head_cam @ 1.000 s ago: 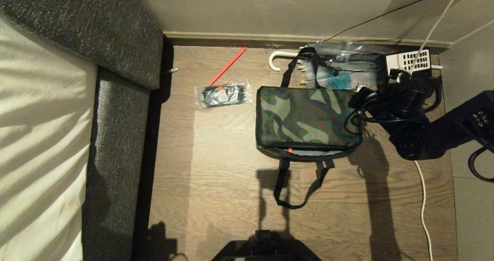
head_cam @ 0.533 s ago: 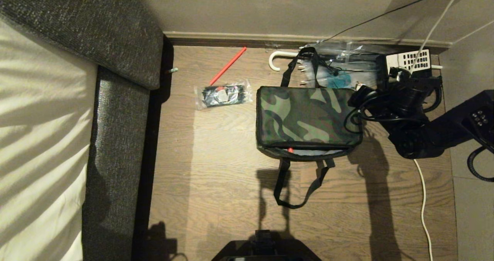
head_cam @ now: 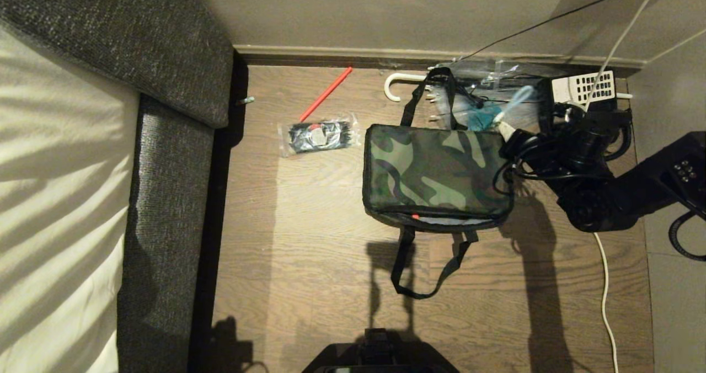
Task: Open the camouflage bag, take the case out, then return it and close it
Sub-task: Open the top of the storage box
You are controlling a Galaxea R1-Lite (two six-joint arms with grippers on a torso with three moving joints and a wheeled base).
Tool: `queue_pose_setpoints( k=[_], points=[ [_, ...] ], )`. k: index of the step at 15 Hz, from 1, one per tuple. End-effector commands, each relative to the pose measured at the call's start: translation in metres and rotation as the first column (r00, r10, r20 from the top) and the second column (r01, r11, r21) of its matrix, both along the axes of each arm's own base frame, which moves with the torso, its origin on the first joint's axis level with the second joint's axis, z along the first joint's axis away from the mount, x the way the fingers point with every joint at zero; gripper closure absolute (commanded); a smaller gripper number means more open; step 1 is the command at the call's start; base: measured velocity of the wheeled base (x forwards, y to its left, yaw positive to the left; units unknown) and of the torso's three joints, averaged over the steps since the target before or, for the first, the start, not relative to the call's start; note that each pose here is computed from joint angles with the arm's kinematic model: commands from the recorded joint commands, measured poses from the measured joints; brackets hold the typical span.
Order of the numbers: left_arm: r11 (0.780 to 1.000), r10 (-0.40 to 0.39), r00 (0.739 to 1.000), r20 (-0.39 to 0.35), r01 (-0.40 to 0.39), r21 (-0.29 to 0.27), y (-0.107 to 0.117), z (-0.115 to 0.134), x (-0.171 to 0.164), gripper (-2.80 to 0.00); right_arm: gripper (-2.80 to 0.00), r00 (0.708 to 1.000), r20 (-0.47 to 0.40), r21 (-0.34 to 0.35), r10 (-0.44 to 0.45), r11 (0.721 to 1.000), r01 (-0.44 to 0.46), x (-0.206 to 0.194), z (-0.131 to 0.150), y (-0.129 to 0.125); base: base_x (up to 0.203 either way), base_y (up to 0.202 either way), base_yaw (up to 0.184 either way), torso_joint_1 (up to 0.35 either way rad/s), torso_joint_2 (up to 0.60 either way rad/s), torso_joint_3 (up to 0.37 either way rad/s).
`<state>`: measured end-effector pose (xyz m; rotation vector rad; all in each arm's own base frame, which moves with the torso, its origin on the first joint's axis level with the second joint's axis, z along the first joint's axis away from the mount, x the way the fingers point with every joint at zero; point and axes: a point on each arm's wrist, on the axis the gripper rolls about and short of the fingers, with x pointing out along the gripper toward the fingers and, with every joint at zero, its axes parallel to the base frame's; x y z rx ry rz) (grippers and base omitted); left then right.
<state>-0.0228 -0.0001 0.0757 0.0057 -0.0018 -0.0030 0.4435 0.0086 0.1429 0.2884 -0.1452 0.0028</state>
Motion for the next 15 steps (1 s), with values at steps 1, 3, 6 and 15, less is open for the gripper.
queue_pose_setpoints(
  k=[1,3,6,15],
  points=[
    [1.000,0.000,1.000,0.000,0.000,0.000,0.000,0.000,0.000,0.00,-2.80,0.998,-0.045,-0.034,-0.042,0.999,0.041,-0.005,-0.011,-0.019,0.000,0.000,0.000,0.000,0.00,0.000],
    [1.000,0.000,1.000,0.000,0.000,0.000,0.000,0.000,0.000,0.00,-2.80,0.994,-0.064,-0.107,-0.089,0.991,0.082,-0.008,-0.018,-0.036,0.000,0.000,0.000,0.000,0.00,0.000],
    [1.000,0.000,1.000,0.000,0.000,0.000,0.000,0.000,0.000,0.00,-2.80,0.985,-0.097,-0.160,-0.140,0.979,0.123,-0.016,-0.022,-0.068,0.000,0.000,0.000,0.000,0.00,0.000],
    [1.000,0.000,1.000,0.001,0.000,0.000,0.000,0.000,0.000,0.00,0.00,0.973,-0.214,0.062,0.080,0.996,-0.069,-0.058,-0.004,-0.056,0.000,0.000,0.000,0.000,0.00,0.000]
  ],
)
